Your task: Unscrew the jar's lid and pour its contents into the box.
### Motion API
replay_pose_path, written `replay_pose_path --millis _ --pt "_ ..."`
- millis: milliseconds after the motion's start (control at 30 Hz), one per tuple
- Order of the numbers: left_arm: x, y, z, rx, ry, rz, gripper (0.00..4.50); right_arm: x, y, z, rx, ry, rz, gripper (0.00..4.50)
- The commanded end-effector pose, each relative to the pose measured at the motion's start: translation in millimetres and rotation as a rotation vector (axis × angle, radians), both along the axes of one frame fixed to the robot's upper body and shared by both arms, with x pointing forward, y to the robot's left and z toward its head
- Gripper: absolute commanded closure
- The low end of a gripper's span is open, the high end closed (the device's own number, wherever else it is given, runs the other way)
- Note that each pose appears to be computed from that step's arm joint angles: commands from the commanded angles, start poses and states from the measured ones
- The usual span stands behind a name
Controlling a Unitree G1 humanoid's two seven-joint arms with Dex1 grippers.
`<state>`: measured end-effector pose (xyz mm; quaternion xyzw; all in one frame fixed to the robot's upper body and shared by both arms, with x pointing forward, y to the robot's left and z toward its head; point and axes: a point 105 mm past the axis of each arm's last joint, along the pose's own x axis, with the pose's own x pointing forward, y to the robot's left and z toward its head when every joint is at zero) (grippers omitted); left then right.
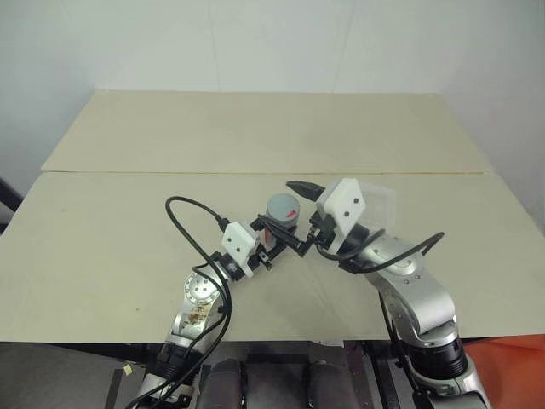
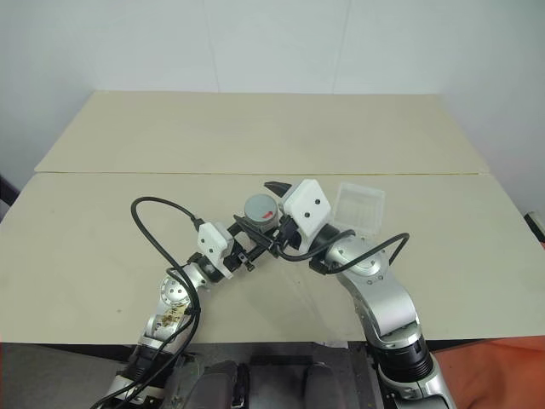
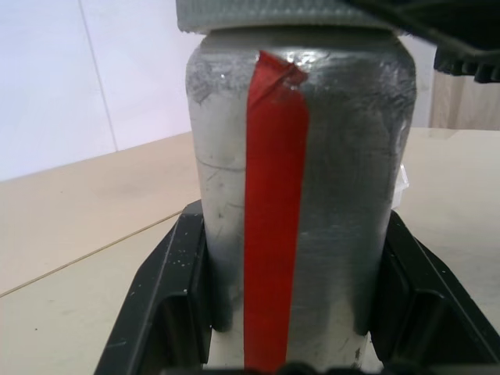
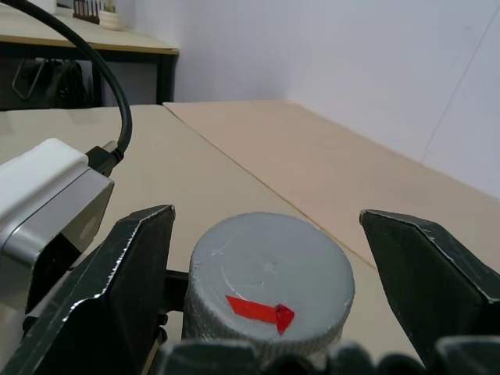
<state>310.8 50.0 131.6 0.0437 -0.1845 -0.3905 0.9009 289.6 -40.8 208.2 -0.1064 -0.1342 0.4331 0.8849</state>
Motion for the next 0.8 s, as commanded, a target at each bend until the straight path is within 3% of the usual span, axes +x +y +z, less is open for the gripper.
replay_pose_path --millis 33,133,300,567,800 --pt "-2.2 -3.1 13.3 -0.03 -0.054 -0.009 2.39 -2.7 -2.1 7.6 0.039 0.006 0.012 0.07" --pt "-2.5 -3.6 13.5 -0.031 -0.055 -0.011 2.39 -2.2 -2.0 5.4 0.042 0.032 0.022 0.24" --pt "-2.1 -3.0 12.7 -0.028 -0.052 -0.013 2.39 -2.0 -2.1 5.7 0.047 0.039 0.023 1.67" --pt "-4.7 -4.8 12.6 -0.02 -0.057 -0.039 2.39 -2.0 -3.9 4.5 0.028 0.025 0.037 1.67" --pt "-10.8 -10.8 13.2 -0.021 -0.06 -0.097 2.39 -2.3 -6.1 3.7 -0.001 0.008 0.191 1.67"
